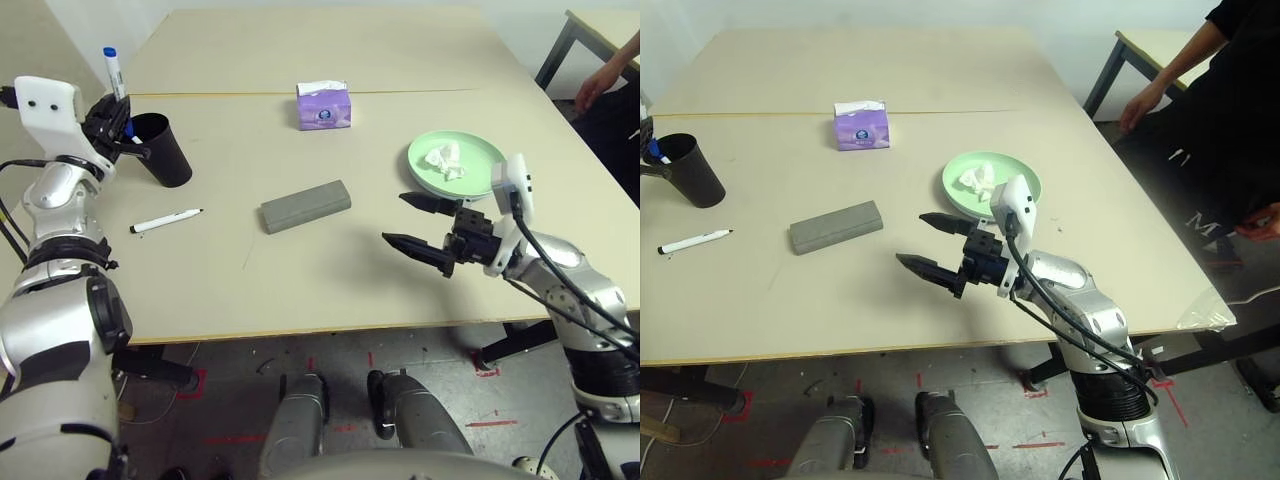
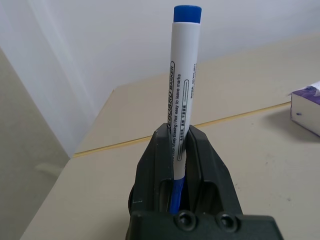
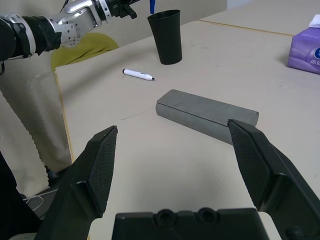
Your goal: Organize and tidy the items on the table.
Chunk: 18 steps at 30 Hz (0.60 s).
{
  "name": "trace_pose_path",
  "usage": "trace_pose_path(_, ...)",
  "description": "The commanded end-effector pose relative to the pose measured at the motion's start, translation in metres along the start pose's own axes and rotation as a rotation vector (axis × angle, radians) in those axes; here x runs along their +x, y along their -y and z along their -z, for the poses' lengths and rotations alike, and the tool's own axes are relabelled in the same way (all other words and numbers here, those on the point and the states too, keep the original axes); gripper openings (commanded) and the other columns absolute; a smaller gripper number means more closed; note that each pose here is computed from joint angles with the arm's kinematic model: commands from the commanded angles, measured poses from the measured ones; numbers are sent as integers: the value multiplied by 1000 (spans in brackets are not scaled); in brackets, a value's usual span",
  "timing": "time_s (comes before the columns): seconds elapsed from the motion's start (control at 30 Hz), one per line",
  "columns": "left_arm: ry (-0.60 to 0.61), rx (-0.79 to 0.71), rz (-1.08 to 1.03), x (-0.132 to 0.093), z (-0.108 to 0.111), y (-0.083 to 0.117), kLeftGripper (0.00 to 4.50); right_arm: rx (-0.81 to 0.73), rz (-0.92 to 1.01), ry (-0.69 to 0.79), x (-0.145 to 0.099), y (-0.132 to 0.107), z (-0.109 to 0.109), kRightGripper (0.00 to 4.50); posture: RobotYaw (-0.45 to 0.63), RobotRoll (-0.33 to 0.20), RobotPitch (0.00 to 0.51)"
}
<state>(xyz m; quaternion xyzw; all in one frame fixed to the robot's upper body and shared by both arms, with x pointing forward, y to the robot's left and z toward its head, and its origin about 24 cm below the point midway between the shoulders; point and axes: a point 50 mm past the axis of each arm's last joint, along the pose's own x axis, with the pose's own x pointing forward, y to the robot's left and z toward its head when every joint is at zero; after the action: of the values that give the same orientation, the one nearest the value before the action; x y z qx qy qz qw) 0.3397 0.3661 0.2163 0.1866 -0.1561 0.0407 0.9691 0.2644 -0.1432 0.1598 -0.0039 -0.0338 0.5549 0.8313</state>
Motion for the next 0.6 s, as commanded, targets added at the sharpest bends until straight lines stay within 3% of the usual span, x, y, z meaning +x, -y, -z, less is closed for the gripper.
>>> trace_pose_path(0.03, -30, -6, -5, -5, 9, 1, 992, 1, -4, 2, -1, -4, -2, 4500, -67, 0, 181)
trace_pose_path(0.4, 9, -23, -16, -8, 6, -3, 4489, 10, 0, 9, -2, -6, -4, 4500, -66, 0, 187)
trace_pose_path(0.6, 23, -56, 49, -14, 7, -8, 4489, 15, 2, 10, -1, -5, -3, 4500, -62, 0, 185)
